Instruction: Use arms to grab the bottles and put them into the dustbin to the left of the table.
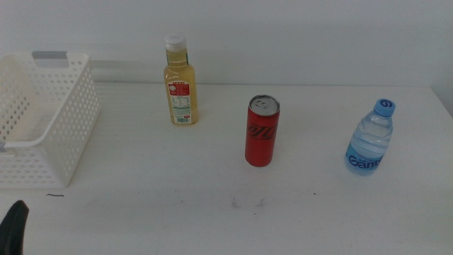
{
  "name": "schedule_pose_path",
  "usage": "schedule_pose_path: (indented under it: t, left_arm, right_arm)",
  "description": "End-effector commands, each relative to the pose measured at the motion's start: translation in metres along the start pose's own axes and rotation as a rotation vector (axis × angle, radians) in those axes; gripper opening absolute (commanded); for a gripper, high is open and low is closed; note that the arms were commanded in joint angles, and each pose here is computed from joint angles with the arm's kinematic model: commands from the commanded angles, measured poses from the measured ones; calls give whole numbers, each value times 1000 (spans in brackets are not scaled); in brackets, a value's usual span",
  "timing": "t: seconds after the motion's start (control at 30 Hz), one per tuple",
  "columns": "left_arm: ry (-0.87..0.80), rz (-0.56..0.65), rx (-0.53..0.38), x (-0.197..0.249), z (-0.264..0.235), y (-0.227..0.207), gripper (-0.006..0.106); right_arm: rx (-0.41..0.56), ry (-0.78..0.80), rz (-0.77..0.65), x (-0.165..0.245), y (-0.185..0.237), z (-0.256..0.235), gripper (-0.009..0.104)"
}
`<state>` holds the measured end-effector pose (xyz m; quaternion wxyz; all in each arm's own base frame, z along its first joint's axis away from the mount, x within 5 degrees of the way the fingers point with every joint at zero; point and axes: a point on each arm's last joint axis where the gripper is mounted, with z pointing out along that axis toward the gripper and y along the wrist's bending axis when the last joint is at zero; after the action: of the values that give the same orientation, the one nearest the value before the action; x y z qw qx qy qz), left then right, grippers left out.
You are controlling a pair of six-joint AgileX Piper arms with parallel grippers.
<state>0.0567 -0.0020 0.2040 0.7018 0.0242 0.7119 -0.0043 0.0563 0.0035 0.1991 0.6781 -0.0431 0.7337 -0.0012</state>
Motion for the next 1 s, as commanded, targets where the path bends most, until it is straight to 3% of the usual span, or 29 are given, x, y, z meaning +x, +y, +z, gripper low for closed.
schedule_pose_path:
  t: [0.0,0.1,0.3,0.43,0.63,0.97]
  left_arm:
    - [-40,-11,13,-4,0,-1,94]
    - [-28,-14,97,-8,14,-7,94]
    - [-57,-38,426,-9,51,-48,94]
    - [-35,-50,545,1,63,-71,94]
    - [-22,-32,607,14,72,-84,94]
    - [80,-26,574,27,106,-101,94]
  right_arm:
    - [9,-11,-2,0,0,0,89]
    - [9,-11,-2,0,0,0,89]
    - [9,-11,-2,0,0,0,89]
    - [9,-11,-2,0,0,0,89]
    - [9,-11,-2,0,0,0,89]
    - [9,-11,-2,0,0,0,89]
